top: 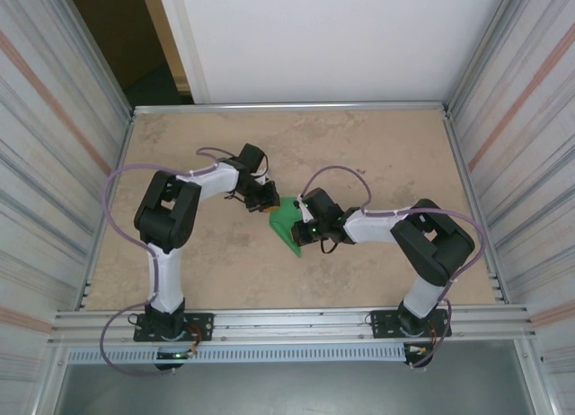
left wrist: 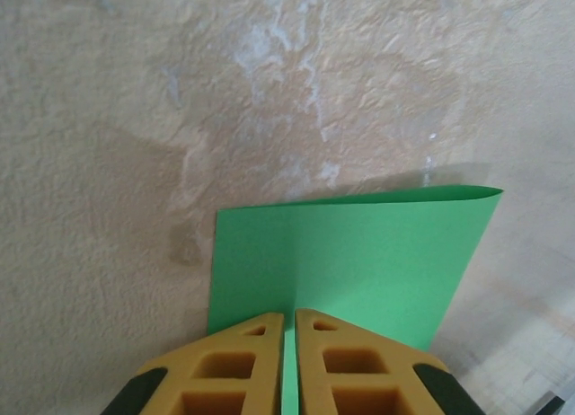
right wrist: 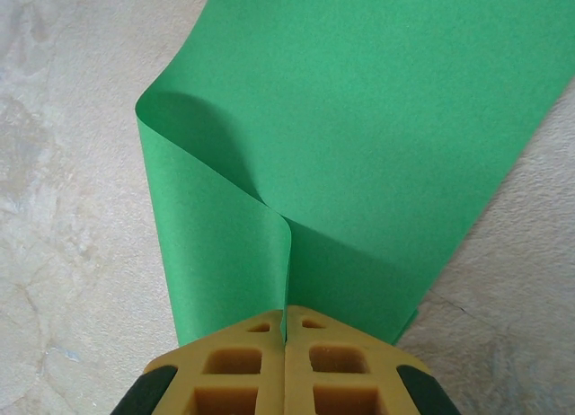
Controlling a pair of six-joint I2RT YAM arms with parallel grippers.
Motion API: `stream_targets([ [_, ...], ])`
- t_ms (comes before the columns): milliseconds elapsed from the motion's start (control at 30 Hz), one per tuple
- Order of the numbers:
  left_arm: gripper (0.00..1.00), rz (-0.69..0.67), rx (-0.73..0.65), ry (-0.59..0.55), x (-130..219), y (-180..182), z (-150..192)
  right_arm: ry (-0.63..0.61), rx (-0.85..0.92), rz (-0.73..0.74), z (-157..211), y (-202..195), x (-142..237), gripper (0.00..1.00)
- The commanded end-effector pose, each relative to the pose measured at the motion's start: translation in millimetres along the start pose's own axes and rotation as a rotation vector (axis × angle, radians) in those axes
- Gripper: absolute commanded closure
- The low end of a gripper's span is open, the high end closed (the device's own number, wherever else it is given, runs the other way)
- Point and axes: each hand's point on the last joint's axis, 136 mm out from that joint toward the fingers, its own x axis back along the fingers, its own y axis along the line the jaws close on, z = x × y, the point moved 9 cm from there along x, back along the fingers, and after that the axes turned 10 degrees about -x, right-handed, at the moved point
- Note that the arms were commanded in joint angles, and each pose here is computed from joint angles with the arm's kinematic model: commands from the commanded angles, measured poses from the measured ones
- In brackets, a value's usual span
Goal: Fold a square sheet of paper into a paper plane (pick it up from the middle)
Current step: Third fold the triangle at the center of the table.
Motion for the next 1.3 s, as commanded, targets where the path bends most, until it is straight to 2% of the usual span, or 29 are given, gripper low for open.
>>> stream_targets([
  [0, 0.89, -0.067, -0.002, 0.058, -9, 8, 7, 0.015, -0.029, 0.004, -3, 1, 1, 1.00],
  [200, 0.90, -0.090, -0.011, 0.083, -15, 11, 10, -0.009, -0.020, -0.012, -9, 5, 3, 1.00],
  [1267, 0.91, -0.098, -0.014, 0.102, -21, 13, 10, 0.034, -0.027, 0.036, -4, -4, -5, 1.00],
])
